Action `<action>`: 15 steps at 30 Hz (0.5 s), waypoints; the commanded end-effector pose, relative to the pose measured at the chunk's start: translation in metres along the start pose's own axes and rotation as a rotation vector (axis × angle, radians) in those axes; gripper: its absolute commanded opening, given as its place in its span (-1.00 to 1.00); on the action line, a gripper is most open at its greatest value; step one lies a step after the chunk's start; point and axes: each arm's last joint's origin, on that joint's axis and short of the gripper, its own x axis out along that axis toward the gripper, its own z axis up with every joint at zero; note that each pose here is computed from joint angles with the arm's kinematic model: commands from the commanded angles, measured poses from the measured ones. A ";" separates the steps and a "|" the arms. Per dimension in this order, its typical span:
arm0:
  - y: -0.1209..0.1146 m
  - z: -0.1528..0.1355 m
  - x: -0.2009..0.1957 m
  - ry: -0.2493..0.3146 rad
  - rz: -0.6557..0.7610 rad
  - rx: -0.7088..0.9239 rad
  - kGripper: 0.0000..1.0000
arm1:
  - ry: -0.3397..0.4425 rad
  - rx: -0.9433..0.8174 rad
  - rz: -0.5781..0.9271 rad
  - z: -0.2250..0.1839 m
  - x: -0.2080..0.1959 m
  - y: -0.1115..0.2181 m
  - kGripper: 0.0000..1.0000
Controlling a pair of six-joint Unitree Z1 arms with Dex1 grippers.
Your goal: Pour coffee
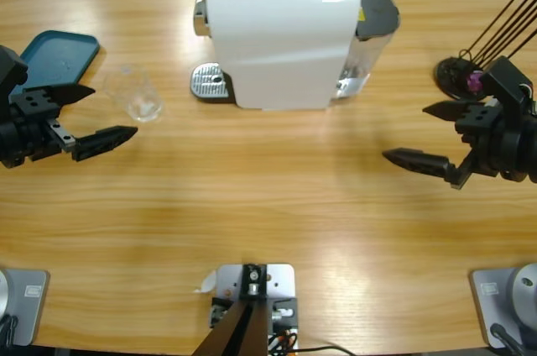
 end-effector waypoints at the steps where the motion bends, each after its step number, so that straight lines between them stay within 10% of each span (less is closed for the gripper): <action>1: 0.002 0.010 -0.001 -0.002 0.072 -0.042 1.00 | 0.045 0.003 0.019 -0.004 0.005 0.002 1.00; 8: 0.008 0.085 -0.028 0.029 0.047 -0.167 0.98 | -0.019 -0.005 -0.056 0.020 -0.014 0.000 1.00; 15: 0.046 0.114 -0.002 0.020 -0.365 -0.603 0.86 | 0.013 0.001 -0.123 0.019 -0.024 -0.003 1.00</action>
